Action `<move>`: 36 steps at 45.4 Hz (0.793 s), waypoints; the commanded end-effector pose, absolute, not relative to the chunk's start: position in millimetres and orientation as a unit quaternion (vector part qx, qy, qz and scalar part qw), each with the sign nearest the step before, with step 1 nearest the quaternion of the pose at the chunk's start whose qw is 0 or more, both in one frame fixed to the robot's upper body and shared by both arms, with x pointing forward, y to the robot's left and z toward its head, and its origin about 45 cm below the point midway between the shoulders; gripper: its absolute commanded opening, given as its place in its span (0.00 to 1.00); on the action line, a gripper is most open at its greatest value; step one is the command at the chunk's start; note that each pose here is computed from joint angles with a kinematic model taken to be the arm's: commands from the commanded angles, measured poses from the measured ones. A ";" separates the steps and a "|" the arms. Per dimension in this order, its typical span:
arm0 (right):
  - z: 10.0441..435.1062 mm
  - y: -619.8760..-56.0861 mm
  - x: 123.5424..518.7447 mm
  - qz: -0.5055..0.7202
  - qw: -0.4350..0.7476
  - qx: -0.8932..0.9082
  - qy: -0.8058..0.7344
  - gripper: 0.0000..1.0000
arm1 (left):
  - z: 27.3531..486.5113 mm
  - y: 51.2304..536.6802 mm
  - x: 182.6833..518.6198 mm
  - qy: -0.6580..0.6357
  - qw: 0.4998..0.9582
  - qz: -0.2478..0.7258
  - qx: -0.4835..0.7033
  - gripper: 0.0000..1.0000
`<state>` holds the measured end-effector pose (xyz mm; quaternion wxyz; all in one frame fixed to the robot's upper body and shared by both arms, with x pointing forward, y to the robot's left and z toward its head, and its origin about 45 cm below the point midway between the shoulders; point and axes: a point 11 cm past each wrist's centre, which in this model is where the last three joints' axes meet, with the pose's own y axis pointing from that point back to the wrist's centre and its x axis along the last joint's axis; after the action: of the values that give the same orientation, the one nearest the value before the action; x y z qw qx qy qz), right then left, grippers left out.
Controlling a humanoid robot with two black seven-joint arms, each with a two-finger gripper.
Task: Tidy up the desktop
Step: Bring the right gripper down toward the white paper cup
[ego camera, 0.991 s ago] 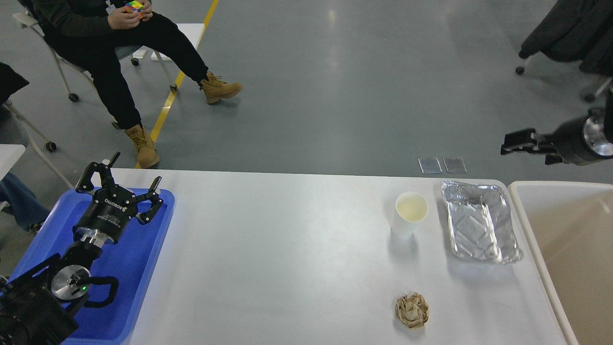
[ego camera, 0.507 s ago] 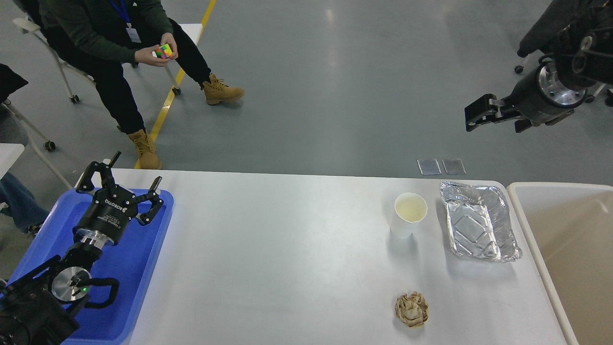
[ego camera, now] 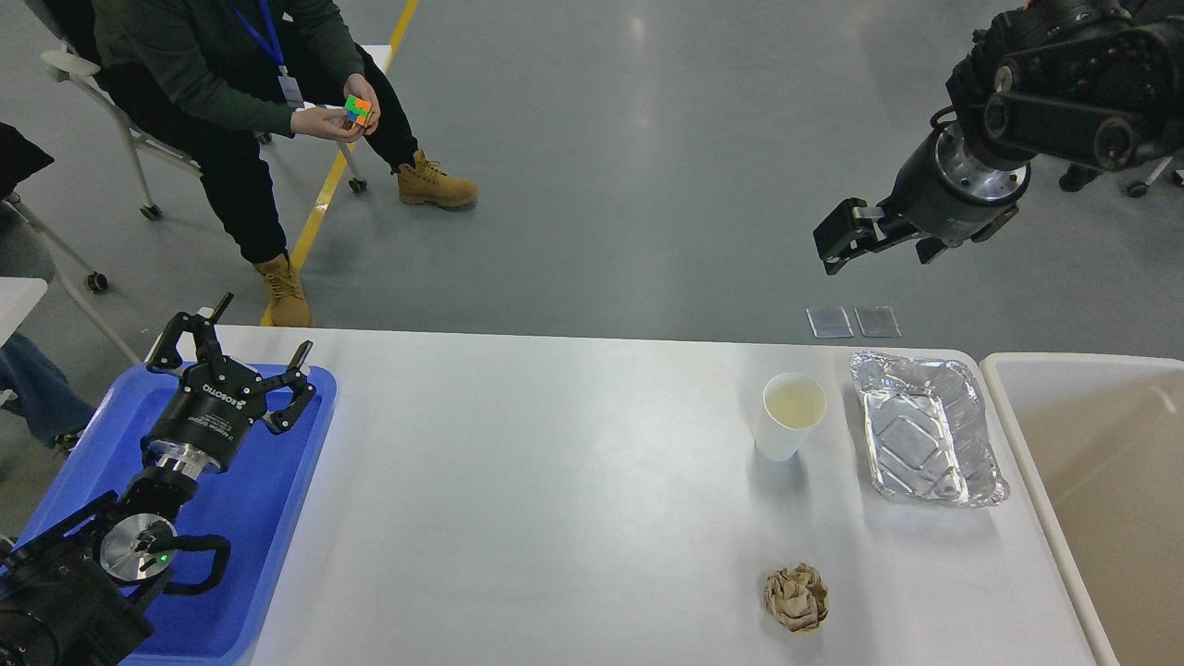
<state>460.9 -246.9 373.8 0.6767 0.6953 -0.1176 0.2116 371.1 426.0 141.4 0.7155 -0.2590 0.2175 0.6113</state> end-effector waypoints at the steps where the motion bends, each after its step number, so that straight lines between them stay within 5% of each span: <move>1: 353.1 -254.4 449.6 0.152 0.687 0.698 -0.134 0.99 | 141.6 426.1 371.1 0.217 0.715 0.611 -0.260 0.99; 36: 296.8 -257.7 441.8 0.150 0.685 0.700 -0.140 0.99 | 141.6 426.2 371.1 0.217 0.715 0.612 -0.260 0.99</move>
<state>442.0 -254.5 323.1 0.6896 0.6966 -0.1283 0.1508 371.1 426.1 141.6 0.7152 -0.2595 0.2173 0.6115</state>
